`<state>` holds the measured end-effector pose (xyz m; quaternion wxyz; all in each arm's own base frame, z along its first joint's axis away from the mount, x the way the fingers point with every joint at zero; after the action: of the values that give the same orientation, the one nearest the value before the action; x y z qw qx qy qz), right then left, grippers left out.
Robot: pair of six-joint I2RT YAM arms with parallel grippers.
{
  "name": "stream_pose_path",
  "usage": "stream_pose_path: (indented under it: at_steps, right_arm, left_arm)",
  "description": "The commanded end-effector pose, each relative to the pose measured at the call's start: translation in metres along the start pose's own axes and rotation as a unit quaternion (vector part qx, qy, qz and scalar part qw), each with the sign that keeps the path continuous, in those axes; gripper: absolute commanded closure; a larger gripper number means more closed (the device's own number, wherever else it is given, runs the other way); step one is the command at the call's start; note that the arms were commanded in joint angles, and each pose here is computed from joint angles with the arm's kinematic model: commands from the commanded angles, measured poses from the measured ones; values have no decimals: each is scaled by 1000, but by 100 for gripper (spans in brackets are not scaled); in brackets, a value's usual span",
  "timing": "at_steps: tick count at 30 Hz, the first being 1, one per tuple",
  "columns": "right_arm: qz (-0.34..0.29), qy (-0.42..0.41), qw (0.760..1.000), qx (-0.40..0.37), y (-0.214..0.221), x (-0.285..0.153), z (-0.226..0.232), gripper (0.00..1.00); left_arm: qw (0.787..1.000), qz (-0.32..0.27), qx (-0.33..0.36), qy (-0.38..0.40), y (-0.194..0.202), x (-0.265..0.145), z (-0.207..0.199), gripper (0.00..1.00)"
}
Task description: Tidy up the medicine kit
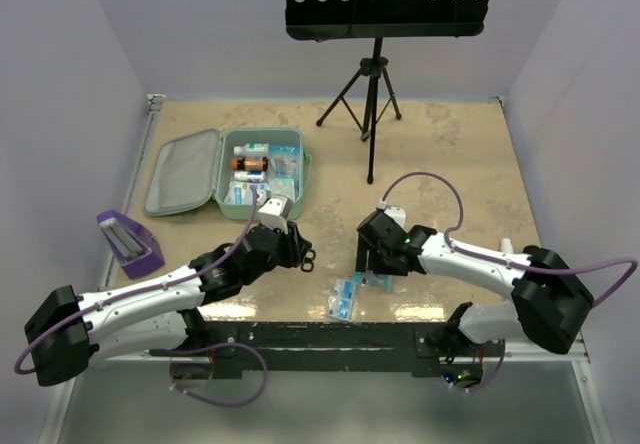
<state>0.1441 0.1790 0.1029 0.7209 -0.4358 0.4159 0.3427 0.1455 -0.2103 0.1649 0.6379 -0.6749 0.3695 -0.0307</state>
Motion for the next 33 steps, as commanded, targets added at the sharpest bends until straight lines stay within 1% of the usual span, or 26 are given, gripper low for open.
stream_pose_path:
  at_steps: [1, 3, 5, 10, 16, 17, 21, 24, 27, 33]
  right_arm:
    - [31, 6, 1000, 2, 11, 8, 4, 28]
    - [28, -7, 1000, -3, 9, 10, 15, 32]
    - [26, -24, 999, -10, 6, 14, 28, 33]
    - [1, -56, 998, -24, -10, 31, 72, 33]
    - [-41, -55, 996, -57, -35, 69, 114, 31]
    - [-53, -59, 995, -61, -41, 70, 122, 31]
    - [-87, -81, 990, -69, -59, 58, 145, 29]
    - [-110, -92, 987, -67, -67, 40, 144, 25]
    - [-119, -89, 987, -69, -66, 37, 135, 22]
    - [-134, -86, 984, -74, -65, 40, 125, 23]
  left_arm:
    - [1000, -24, -14, 9, -8, 1, -2, 62]
    - [1000, -23, -15, 10, -7, 1, -2, 62]
    - [1000, -23, -15, 11, -8, 1, -3, 62]
    - [999, -24, -20, 10, -9, 1, -3, 62]
    - [1000, -21, -17, -16, -15, 0, 0, 62]
    - [999, -6, -11, -33, -12, -1, 4, 62]
    - [998, -15, -8, -63, -28, -7, 8, 62]
    - [997, -27, -11, -75, -35, -13, 11, 62]
    - [996, -34, -10, -78, -38, -16, 12, 62]
    - [996, -26, -14, -84, -36, -17, 14, 62]
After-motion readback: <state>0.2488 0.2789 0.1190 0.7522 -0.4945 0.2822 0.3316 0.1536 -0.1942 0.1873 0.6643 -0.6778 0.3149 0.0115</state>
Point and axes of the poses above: each gripper's point midway between its finger pads, its own x axis out along the fingers, its own z axis along the line the jaws close on, y = z × x, the point moved 8 cm from there along -x, back along the fingers, and after that the axes turned 15 degrees about x, right-handed, at the moved point
